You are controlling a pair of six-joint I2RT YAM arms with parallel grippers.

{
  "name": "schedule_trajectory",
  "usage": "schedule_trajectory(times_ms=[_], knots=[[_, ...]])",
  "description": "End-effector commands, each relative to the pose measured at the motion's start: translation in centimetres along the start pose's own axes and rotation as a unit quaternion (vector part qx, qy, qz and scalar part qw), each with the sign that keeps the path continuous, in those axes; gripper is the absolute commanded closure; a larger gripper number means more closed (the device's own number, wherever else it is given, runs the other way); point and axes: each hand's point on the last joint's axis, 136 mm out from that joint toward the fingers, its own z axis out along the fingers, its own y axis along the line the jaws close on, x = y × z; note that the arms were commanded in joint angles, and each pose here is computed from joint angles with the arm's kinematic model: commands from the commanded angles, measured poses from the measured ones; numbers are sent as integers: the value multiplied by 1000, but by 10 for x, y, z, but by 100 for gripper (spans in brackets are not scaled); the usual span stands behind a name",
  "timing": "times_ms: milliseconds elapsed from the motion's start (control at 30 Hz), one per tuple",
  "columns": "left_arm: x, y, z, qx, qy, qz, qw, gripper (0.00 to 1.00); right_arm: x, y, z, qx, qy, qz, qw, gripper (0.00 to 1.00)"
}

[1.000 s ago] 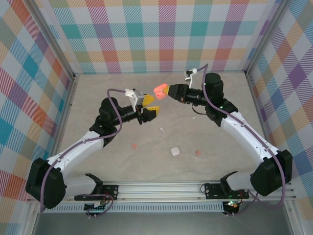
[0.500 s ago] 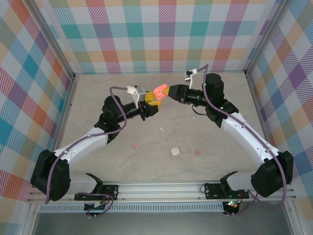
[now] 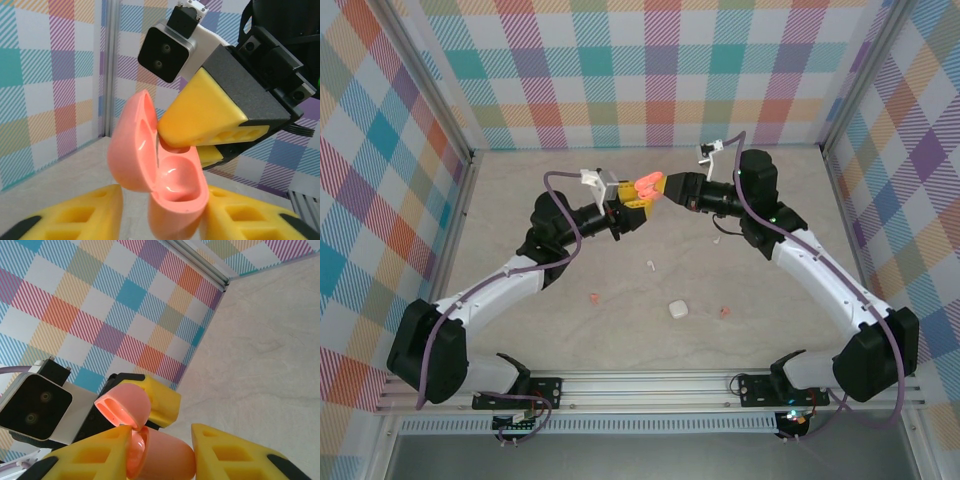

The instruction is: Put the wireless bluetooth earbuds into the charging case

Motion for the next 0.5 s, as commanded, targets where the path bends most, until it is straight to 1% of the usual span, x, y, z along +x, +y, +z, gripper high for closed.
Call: schedule_trajectory(times_ms=[0,67,133,300,467], knots=[[-25,-7,4,13,-33,21,999,67,5,6,4,-19,15,-4,1000,68],[-24,-7,4,12,-31,22,999,73,6,5,6,-18,17,-3,1000,67],[-23,-7,3,11,-29,24,999,79,7,4,6,-17,20,0,1000,64],[-7,-4,-5,-9,-1,26,1000,83,6,2,4,1,19,0,1000,48],[16,7,-29,-67,32,17,997,84,5,0,-3,26,18,-1,999,37]])
